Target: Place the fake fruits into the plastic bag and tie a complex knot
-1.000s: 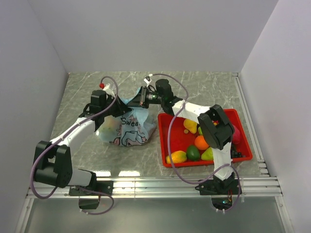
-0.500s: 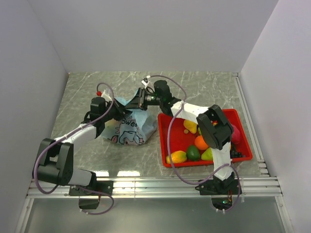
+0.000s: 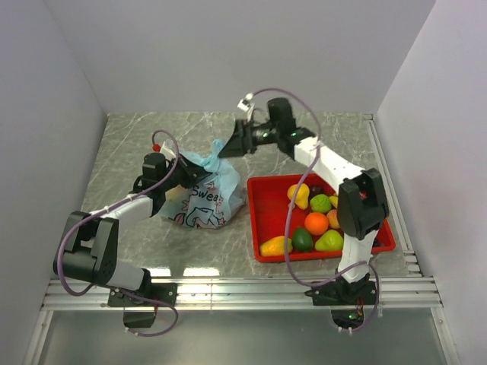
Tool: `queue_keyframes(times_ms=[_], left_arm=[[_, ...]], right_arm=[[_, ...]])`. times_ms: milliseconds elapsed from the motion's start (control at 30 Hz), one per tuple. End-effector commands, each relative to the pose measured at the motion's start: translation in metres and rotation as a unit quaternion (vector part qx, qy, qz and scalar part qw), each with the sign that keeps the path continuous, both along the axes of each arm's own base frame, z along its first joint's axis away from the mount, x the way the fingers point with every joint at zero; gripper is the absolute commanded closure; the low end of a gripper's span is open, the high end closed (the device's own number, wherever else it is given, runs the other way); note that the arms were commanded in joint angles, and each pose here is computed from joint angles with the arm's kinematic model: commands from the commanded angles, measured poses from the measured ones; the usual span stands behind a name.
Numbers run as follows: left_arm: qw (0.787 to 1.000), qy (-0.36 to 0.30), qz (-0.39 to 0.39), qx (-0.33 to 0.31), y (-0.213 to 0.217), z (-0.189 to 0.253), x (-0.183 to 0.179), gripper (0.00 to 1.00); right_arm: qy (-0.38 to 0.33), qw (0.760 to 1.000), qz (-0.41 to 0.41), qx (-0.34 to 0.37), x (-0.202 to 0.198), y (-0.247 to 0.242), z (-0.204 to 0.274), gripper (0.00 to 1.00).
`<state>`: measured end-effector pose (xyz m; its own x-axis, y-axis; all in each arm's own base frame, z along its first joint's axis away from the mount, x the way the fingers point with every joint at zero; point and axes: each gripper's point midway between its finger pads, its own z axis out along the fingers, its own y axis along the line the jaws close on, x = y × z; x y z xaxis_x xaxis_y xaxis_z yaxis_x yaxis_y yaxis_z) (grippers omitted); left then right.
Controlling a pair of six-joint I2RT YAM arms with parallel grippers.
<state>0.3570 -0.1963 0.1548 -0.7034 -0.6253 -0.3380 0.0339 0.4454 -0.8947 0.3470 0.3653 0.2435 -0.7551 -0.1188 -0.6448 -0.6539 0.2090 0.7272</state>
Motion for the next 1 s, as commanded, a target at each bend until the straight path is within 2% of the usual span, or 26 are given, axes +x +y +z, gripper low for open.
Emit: queue_keyframes(times_ms=[0,33,100,200,233,267,333,367,400,500,767,900,967], left_arm=[[1.0,-0.03,-0.005,-0.009,-0.004,0.019,0.008,1.0],[1.0,-0.027,-0.003,-0.007,-0.004,0.019,0.009,1.0],[1.0,-0.027,-0.003,-0.006,-0.004,0.019,0.01,1.0],[1.0,-0.023,-0.007,-0.004,-0.006,0.018,0.009,1.0],[1.0,-0.026,-0.01,-0.004,-0.009,0.02,0.01,1.0],[1.0,-0.022,-0.009,0.0,-0.009,0.019,0.01,1.0],[1.0,-0.028,-0.008,0.008,-0.01,0.019,0.01,1.0],[1.0,-0.022,-0.005,0.01,-0.009,0.017,0.01,1.0],[1.0,-0.021,-0.006,0.01,-0.01,0.017,0.01,1.0],[1.0,-0.022,-0.008,0.008,-0.011,0.015,0.01,1.0],[1.0,-0.01,-0.022,-0.002,-0.017,0.006,0.005,1.0],[0.999,-0.016,-0.042,-0.015,-0.021,0.008,-0.002,1.0],[0.997,-0.04,-0.062,-0.037,-0.026,0.022,-0.007,1.0]], right_arm=[[-0.05,0.997,-0.023,0.051,0.027,-0.039,0.059,0.18],[-0.069,0.994,-0.056,0.065,0.049,-0.05,0.065,0.24],[-0.034,0.992,-0.111,0.051,0.077,-0.058,0.045,0.48],[-0.017,0.99,-0.139,0.01,0.105,-0.056,0.001,0.61],[-0.015,0.991,-0.13,0.005,0.105,-0.052,-0.009,0.61],[0.005,0.993,-0.118,-0.004,0.101,-0.046,-0.025,0.61],[0.025,0.996,-0.085,0.0,0.087,-0.037,-0.036,0.48],[0.042,0.996,-0.075,0.004,0.08,-0.034,-0.04,0.4],[0.072,0.996,-0.048,0.008,0.059,-0.032,-0.05,0.25],[0.111,0.994,-0.017,0.005,0.027,-0.03,-0.068,0.16],[0.162,0.984,0.076,0.014,-0.042,0.006,-0.077,0.14],[0.18,0.979,0.09,0.033,-0.06,0.03,-0.072,0.15],[0.2,0.974,0.095,0.052,-0.067,0.048,-0.065,0.15]])
